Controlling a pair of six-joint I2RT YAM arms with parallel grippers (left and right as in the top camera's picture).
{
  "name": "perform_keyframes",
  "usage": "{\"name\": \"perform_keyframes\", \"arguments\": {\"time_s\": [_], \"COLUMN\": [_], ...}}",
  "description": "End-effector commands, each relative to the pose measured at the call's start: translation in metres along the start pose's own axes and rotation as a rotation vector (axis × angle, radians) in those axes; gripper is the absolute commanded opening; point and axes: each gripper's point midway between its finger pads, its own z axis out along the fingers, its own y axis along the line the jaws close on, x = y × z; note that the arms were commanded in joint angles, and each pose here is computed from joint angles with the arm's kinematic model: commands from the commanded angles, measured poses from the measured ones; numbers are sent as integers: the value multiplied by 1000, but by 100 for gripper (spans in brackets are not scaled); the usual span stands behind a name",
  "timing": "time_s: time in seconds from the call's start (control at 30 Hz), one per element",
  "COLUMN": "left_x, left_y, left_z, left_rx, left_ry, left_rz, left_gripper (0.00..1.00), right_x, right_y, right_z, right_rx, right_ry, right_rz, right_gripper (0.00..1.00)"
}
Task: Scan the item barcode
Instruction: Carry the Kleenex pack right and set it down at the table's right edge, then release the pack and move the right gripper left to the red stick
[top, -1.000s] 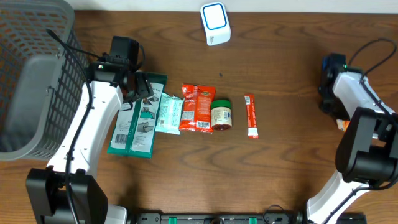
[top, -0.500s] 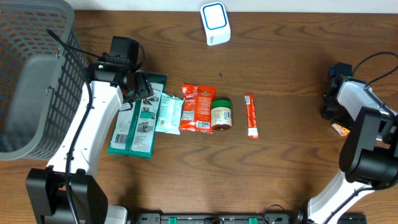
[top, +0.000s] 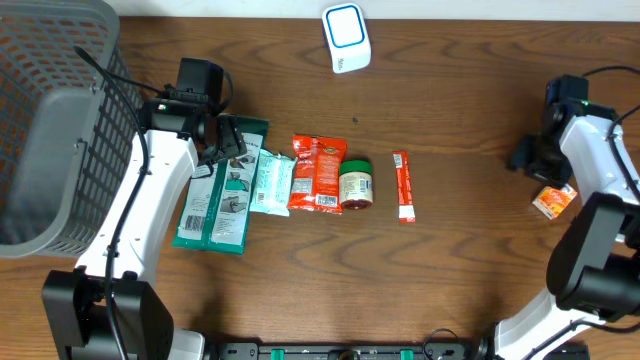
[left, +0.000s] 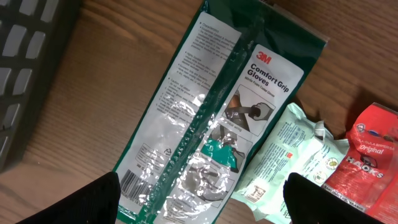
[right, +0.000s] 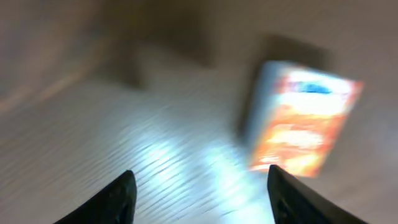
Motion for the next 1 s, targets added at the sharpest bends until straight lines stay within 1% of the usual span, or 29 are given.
{"name": "perform_keyframes", "arguments": {"time_s": [0.0, 0.07, 0.4, 0.5, 0.57, 0.6, 0.7, 0.77, 0.83, 0.97], "left_x": [1, 1, 1, 1, 1, 1, 1, 1, 1, 1], "left_y": [2, 2, 2, 2, 2, 2, 2, 2, 2, 2], "left_z": [1, 1, 1, 1, 1, 1, 1, 1, 1, 1], "left_rx": [-9, -9, -9, -9, -9, -9, -9, -9, -9, -9], "left_ry": [4, 4, 4, 4, 4, 4, 4, 4, 4, 4], "left_rz": [7, 7, 7, 7, 7, 7, 7, 7, 7, 7], "left_gripper": [84, 84, 84, 84, 84, 84, 84, 84, 84, 84], "right_x": [16, 25, 65, 78, 86, 90, 102, 109, 118, 128], "right_y": [62, 74, 133, 153, 165, 171, 178, 179, 183, 189], "right_z": [-21, -23, -26, -23, -20, -18, -8, -2, 3, 5], "right_rx": [-326, -360, -371, -377, -381, -381, -326, -285, -251, -185], "right_ry": [49, 74, 120, 119, 111, 107, 92, 80, 69, 34], "right_rz": [-155, -174, -337, -367, -397, -411, -418, -435, -473, -542], "right_gripper": [61, 60, 60, 56, 51, 47, 43, 36, 35, 34]}}
